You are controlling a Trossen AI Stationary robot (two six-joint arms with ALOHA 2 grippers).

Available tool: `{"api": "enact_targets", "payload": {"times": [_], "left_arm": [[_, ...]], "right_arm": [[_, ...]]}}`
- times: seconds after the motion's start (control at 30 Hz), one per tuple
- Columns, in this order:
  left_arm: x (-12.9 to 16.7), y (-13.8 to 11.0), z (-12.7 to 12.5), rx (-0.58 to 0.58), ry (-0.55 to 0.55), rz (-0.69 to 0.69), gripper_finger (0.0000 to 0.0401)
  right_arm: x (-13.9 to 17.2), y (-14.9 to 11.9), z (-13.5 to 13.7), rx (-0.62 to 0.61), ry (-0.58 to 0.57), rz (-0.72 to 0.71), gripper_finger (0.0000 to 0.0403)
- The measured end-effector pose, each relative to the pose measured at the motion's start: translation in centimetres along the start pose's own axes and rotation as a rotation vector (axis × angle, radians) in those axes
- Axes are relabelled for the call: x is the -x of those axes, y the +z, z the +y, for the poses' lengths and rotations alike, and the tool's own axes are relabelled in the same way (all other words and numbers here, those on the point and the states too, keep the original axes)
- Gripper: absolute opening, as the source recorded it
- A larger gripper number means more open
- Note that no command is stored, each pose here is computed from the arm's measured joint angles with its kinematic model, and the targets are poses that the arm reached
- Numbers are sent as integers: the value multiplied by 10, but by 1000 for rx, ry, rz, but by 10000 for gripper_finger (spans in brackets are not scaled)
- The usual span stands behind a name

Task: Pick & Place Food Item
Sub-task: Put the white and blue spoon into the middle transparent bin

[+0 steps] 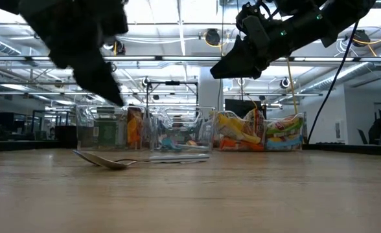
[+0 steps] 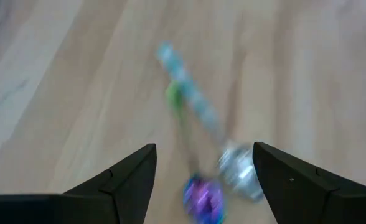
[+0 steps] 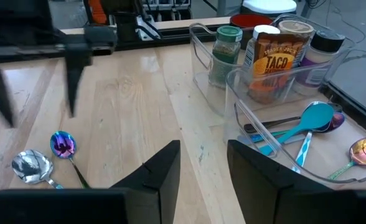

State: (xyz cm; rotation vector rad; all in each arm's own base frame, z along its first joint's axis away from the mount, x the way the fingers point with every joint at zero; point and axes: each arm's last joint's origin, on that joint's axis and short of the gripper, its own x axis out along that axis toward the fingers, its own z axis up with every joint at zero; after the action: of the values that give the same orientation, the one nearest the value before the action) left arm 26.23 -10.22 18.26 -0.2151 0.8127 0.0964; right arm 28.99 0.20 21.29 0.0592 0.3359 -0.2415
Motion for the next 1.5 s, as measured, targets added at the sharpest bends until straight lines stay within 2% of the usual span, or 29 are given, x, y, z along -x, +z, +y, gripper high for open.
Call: {"api": "enact_targets", "payload": {"times": [0.13, 0.33, 0.57, 0.7, 0.9, 1.1, 1.27, 1.5], "left_arm": [[1, 13, -8, -10, -68, -130, 269], [-19, 22, -13, -91, 6, -149, 269], [-58, 29, -16, -174, 56, -52, 269], [-76, 28, -9, -147, 82, 14, 269], [-104, 21, 1, -121, 45, 96, 269], [-116, 13, 5, -238, 11, 162, 266], [-114, 13, 5, -369, -27, 172, 217], [-113, 19, 1, -508, -82, 114, 80]], "right_arm": [[0, 0, 0, 1, 0, 0, 128], [0, 0, 0, 4, -2, 4, 128], [0, 0, 0, 4, -2, 5, 128], [0, -1, 0, 9, -3, 10, 128], [0, -2, 0, 17, -4, 20, 128], [0, -2, 0, 20, -5, 18, 128], [0, -2, 0, 13, -5, 18, 128], [0, -2, 0, -36, 8, 26, 128]]}}
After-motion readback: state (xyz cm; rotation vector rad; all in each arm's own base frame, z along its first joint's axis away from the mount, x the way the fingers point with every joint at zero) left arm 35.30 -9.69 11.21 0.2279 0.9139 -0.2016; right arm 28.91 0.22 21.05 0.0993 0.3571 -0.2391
